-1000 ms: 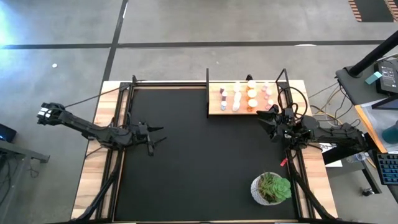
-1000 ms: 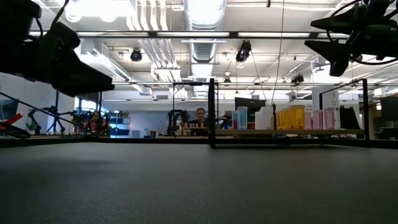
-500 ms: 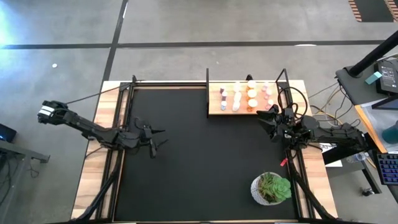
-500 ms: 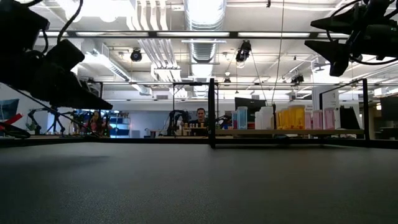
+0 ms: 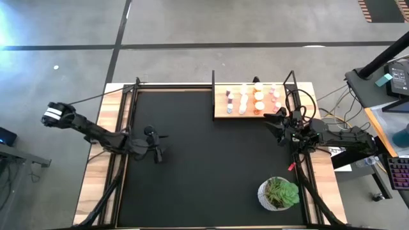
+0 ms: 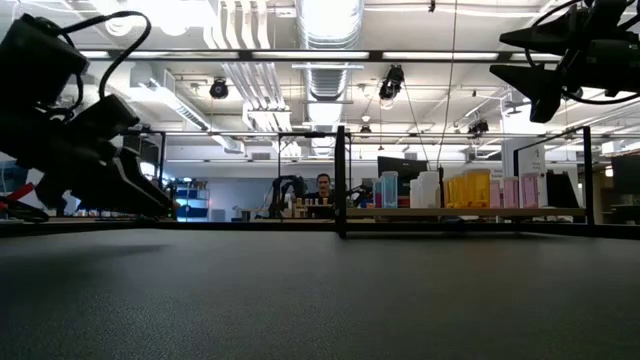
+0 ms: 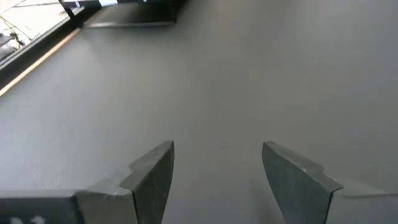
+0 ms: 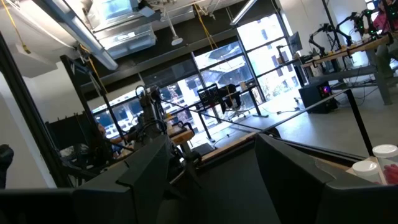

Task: Pick and place medicine bottles onto shelf by color
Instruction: Return to Home Position

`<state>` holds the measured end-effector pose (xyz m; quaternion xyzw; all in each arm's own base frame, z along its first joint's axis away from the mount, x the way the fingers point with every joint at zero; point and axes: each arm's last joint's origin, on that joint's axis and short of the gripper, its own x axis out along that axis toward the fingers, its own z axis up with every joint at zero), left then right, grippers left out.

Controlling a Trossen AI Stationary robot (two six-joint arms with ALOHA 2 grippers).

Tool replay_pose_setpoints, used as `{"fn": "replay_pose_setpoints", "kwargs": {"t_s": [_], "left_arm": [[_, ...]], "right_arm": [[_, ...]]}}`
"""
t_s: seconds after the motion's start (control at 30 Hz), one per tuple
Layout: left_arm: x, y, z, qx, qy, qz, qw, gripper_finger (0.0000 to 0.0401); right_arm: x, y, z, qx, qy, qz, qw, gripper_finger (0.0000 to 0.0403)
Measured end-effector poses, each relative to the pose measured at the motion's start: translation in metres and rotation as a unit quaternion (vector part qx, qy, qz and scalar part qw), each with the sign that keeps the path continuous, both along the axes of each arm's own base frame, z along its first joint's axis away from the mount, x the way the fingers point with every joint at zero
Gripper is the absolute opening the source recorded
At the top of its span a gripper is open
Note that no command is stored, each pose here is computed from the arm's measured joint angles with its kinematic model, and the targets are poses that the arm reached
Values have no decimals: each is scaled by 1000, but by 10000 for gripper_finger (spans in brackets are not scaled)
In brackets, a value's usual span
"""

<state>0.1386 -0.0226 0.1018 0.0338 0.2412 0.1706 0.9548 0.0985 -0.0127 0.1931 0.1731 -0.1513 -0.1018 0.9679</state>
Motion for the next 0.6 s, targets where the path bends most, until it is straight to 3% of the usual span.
{"fn": "replay_pose_setpoints", "kwargs": {"t_s": [0.6], "left_arm": [[-1, 0, -21, 23, 80, 2, 997, 228]], "right_arm": [[0, 0, 0, 0, 0, 0, 1000, 228]]}}
